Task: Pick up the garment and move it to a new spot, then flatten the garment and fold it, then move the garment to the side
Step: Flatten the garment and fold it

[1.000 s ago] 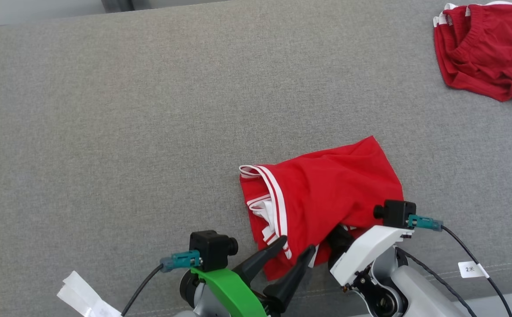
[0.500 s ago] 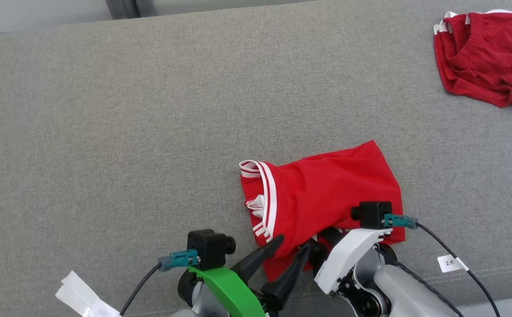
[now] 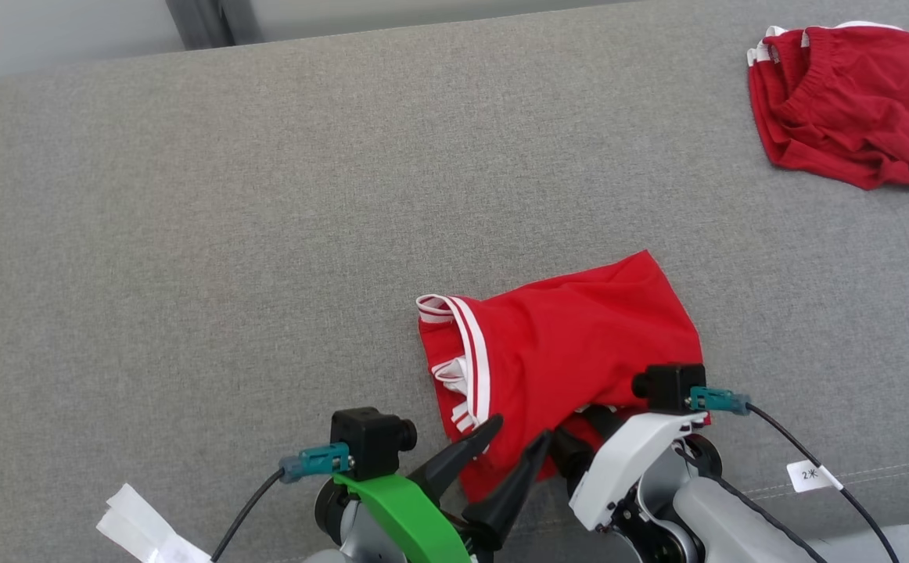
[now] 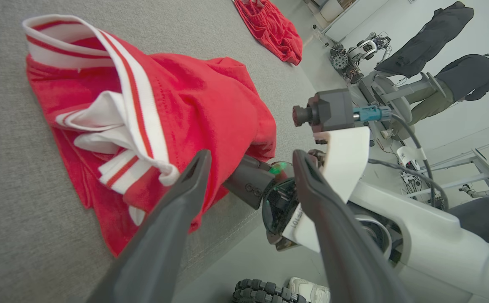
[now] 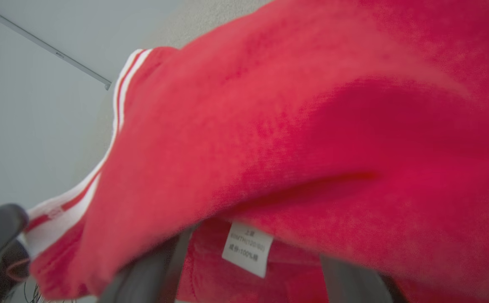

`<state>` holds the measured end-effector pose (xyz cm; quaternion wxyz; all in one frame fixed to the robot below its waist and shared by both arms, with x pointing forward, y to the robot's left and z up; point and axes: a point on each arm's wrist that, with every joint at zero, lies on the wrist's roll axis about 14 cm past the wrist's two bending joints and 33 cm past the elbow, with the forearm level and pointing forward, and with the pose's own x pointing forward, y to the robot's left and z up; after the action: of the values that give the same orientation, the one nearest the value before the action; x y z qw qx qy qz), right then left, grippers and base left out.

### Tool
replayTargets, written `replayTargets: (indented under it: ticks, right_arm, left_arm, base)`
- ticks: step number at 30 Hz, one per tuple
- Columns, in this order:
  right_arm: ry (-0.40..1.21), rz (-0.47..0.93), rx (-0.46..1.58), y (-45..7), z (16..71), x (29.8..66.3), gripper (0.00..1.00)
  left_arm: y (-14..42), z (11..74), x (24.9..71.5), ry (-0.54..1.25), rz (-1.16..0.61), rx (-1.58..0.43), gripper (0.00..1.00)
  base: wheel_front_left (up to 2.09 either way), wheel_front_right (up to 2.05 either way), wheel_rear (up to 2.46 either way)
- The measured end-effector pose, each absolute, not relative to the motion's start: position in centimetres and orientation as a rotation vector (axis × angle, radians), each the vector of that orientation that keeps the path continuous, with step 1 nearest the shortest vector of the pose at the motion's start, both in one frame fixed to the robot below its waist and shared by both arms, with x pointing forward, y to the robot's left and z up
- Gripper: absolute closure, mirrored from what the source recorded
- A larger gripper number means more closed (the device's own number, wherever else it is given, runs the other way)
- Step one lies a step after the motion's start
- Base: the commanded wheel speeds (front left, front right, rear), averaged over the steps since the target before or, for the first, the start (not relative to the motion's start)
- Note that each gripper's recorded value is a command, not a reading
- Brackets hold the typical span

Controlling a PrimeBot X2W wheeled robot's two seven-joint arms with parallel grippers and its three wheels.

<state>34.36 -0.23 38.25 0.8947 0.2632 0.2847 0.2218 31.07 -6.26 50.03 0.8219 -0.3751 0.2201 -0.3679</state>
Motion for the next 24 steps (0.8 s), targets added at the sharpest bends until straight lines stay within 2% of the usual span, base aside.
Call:
replayTargets:
  ticks: [9, 24]
  right_arm:
    - [0.593, 0.469, 0.452, -1.5, 37.7, 33.3, 0.0]
    - [0.615, 0.438, 0.447, -3.1, 37.5, 31.6, 0.0]
  left_arm:
    - [-6.5, 50.0, 31.0, 0.472, -0.794, -0.8, 0.0]
    - [-7.0, 50.0, 31.0, 0.481, -0.81, -0.801, 0.0]
  base:
    - [0.0, 0.0, 0.0]
    - [0.0, 0.0, 0.0]
